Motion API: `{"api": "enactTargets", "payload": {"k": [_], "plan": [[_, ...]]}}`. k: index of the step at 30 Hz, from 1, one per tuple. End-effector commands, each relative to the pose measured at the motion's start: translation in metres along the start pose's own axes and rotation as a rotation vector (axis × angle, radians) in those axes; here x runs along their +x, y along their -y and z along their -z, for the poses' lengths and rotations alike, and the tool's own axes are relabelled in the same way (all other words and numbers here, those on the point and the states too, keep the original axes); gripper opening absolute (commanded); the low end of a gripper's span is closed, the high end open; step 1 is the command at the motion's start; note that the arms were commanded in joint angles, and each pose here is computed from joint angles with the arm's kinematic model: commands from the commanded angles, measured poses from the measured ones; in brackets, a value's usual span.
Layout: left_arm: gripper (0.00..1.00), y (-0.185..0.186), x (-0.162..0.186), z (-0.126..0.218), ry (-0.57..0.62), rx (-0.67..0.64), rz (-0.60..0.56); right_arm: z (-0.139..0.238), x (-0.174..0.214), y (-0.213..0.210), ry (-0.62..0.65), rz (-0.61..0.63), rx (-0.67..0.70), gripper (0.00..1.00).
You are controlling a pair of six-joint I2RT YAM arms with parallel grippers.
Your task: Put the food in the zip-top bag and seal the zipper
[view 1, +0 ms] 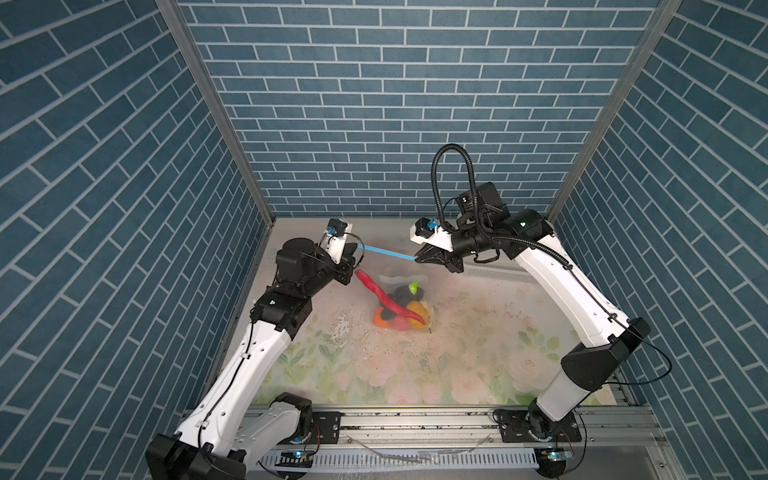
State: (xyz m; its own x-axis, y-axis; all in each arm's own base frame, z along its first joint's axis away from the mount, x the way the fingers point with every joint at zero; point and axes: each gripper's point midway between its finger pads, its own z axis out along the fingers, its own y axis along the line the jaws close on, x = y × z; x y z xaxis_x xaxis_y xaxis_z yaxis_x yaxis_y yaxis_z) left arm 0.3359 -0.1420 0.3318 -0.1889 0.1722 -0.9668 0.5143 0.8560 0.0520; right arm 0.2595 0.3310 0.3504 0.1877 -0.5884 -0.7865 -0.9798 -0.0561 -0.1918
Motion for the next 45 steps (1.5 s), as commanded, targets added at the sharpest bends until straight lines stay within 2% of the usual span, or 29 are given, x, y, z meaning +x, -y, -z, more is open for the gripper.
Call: {"api": "enactTargets", "payload": {"k": [1, 24, 45], "plan": [[0.00, -0.031, 0.002, 0.007, 0.000, -0.152, 0.023, 0.022, -0.002, -0.014, 0.005, -0.003, 0.004, 0.04], [0.00, -0.053, 0.008, 0.012, -0.011, -0.272, 0.046, 0.025, 0.001, -0.014, 0.001, -0.014, 0.011, 0.04], [0.00, -0.057, 0.010, 0.013, -0.010, -0.288, 0.053, 0.026, 0.004, -0.015, -0.005, -0.021, 0.014, 0.04]]}}
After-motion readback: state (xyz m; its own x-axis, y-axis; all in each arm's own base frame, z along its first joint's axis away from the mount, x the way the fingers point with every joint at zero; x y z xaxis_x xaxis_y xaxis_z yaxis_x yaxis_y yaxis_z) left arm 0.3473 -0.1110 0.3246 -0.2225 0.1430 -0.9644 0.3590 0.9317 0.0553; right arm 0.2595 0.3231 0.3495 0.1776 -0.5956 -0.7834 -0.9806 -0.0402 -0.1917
